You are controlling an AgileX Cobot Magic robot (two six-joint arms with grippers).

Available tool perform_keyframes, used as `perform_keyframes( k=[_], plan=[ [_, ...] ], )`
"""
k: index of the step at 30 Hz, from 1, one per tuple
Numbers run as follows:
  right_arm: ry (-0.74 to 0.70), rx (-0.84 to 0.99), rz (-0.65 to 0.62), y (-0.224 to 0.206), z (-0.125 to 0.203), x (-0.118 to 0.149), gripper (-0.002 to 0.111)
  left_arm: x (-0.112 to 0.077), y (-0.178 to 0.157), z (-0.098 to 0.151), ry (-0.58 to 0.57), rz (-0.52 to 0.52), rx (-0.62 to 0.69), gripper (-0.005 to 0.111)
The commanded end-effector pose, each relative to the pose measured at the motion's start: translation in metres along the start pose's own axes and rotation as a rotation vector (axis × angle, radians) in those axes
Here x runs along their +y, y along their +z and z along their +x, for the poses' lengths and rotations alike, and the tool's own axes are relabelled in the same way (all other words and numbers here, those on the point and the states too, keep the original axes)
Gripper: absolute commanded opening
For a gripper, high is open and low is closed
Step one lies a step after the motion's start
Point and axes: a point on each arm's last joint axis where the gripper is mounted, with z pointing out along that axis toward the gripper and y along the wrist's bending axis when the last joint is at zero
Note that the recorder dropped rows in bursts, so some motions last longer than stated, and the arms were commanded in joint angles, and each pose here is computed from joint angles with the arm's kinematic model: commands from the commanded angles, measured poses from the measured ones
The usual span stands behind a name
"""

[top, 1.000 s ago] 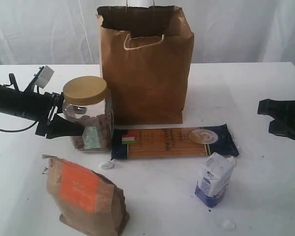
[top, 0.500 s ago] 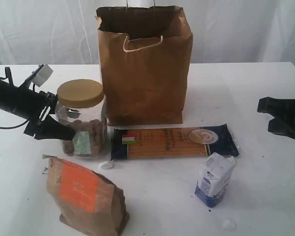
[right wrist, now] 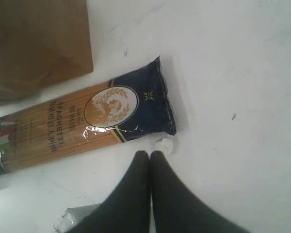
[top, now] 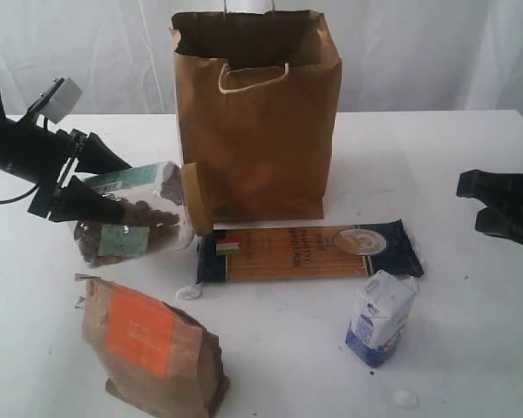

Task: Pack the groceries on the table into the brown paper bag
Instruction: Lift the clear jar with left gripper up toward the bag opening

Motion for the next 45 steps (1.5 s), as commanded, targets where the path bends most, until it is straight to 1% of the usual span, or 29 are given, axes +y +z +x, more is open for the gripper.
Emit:
perform_keyframes(
  k=[1, 6, 10, 13, 16, 19, 22, 25, 27, 29, 30, 31, 32, 35, 36, 37, 38, 41, 43, 45],
  plan=[
    [0.008, -0.013, 0.004, 0.0, -0.001, -0.002, 0.0, -0.011, -0.008, -0.016, 0.012, 0.058, -0.065, 0.0],
    [0.008, -0.013, 0.004, 0.0, -0.001, -0.002, 0.0, -0.012, -0.01, -0.017, 0.021, 0.059, -0.047, 0.0],
    [0.008, -0.013, 0.004, 0.0, -0.001, -0.002, 0.0, -0.018, -0.016, -0.019, 0.028, 0.072, 0.028, 0.0],
    [0.008, -0.013, 0.004, 0.0, -0.001, -0.002, 0.0, -0.025, -0.024, -0.027, 0.046, 0.066, 0.079, 0.0],
    [0.008, -0.013, 0.004, 0.0, -0.001, -0.002, 0.0, -0.029, -0.036, -0.039, 0.068, 0.025, 0.057, 0.0],
    [0.008, -0.013, 0.004, 0.0, -0.001, -0.002, 0.0, -0.033, -0.054, -0.05, 0.089, -0.039, 0.016, 0.0],
    [0.008, -0.013, 0.004, 0.0, -0.001, -0.002, 0.0, -0.038, -0.076, -0.062, 0.096, -0.123, -0.057, 0.0],
    [0.008, -0.013, 0.004, 0.0, -0.001, -0.002, 0.0, -0.042, -0.103, -0.076, 0.1, -0.23, -0.175, 0.0],
    [0.008, -0.013, 0.004, 0.0, -0.001, -0.002, 0.0, -0.045, -0.123, -0.088, 0.129, -0.32, -0.294, 0.0],
    [0.008, -0.013, 0.004, 0.0, -0.001, -0.002, 0.0, -0.046, -0.145, -0.101, 0.183, -0.43, -0.464, 0.0],
    [0.008, -0.013, 0.004, 0.0, -0.001, -0.002, 0.0, -0.047, -0.167, -0.116, 0.24, -0.545, -0.66, 0.0],
    [0.008, -0.013, 0.004, 0.0, -0.001, -0.002, 0.0, -0.047, -0.172, -0.118, 0.254, -0.57, -0.697, 0.0],
    [0.008, -0.013, 0.004, 0.0, -0.001, -0.002, 0.0, -0.049, -0.177, -0.128, 0.326, -0.589, -0.687, 0.0],
    [0.008, -0.016, 0.005, 0.0, -0.001, -0.002, 0.0, -0.045, -0.165, -0.146, 0.389, -0.54, -0.696, 0.0],
    [0.004, -0.016, 0.005, 0.0, -0.001, -0.002, 0.0, -0.042, -0.152, -0.154, 0.425, -0.508, -0.7, 0.0],
    [0.004, -0.016, 0.005, 0.0, -0.001, -0.002, 0.0, -0.042, -0.146, -0.158, 0.447, -0.494, -0.701, 0.0],
    [0.005, -0.013, 0.006, 0.001, -0.001, -0.002, 0.0, -0.04, -0.129, -0.17, 0.498, -0.45, -0.709, 0.0],
    [0.006, -0.013, 0.007, 0.001, -0.001, -0.002, 0.0, -0.023, -0.091, -0.193, 0.498, -0.476, -0.685, 0.0],
    [0.006, -0.008, 0.006, 0.001, 0.0, -0.002, 0.0, -0.018, -0.067, -0.206, 0.512, -0.432, -0.697, 0.0],
    [0.006, -0.007, 0.006, 0.001, 0.0, -0.002, 0.0, -0.015, -0.05, -0.213, 0.523, -0.39, -0.708, 0.0]
  ],
)
